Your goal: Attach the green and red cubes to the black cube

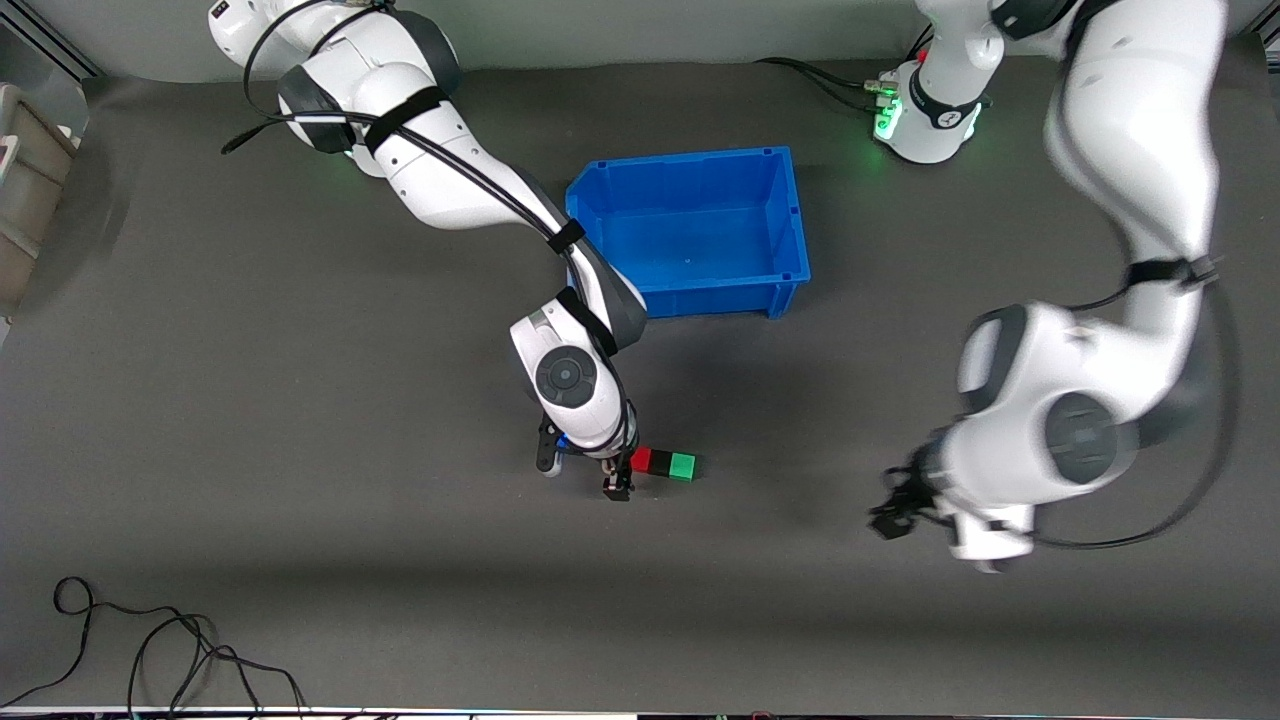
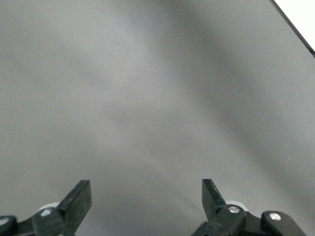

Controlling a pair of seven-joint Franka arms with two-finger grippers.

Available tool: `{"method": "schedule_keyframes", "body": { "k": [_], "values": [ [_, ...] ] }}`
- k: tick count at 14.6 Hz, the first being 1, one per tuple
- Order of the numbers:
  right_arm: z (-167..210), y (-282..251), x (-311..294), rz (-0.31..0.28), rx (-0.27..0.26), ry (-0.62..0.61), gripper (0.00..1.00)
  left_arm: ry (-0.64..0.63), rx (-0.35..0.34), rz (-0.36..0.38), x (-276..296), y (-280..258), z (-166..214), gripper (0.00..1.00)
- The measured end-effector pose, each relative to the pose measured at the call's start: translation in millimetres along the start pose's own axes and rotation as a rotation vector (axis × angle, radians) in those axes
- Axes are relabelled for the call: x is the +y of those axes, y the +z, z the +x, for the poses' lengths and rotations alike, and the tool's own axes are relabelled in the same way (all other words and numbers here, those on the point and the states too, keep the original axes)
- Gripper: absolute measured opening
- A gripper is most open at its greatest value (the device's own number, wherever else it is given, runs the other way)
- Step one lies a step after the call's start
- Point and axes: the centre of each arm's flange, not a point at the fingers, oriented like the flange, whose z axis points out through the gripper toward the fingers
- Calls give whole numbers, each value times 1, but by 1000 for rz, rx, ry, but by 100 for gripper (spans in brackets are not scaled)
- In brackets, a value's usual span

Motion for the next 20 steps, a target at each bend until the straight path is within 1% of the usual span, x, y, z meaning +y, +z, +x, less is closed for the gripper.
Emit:
{"method": "schedule_keyframes", "body": {
  "k": [2,4,6,8,11,13,15,16,18,20],
  "values": [
    [-5,-29,-2,-24,7,-74,100,132,-1,22,-43,-35,19,100],
    [-4,-75,-7,-51,14,-161,100,206,-8,47,-79,-58,31,100],
    [15,-130,-18,-103,26,-276,100,291,-19,69,-108,-69,37,100],
    [42,-188,-25,-170,28,-458,99,390,-22,82,-134,-81,34,100],
    [95,-278,-30,-252,-1,-747,99,490,-8,117,-163,-111,4,100],
    [140,-333,-33,-276,-28,-928,99,538,5,134,-183,-126,-19,100],
    [189,-378,-35,-285,-39,-1082,99,562,10,117,-198,-140,-35,100],
    [212,-395,-36,-289,-39,-1158,99,566,16,105,-201,-147,-42,100],
    [253,-421,-37,-300,-21,-1294,98,574,29,89,-203,-158,-53,100],
    [284,-434,-37,-315,-4,-1407,98,582,29,87,-200,-157,-57,100]
  ]
}}
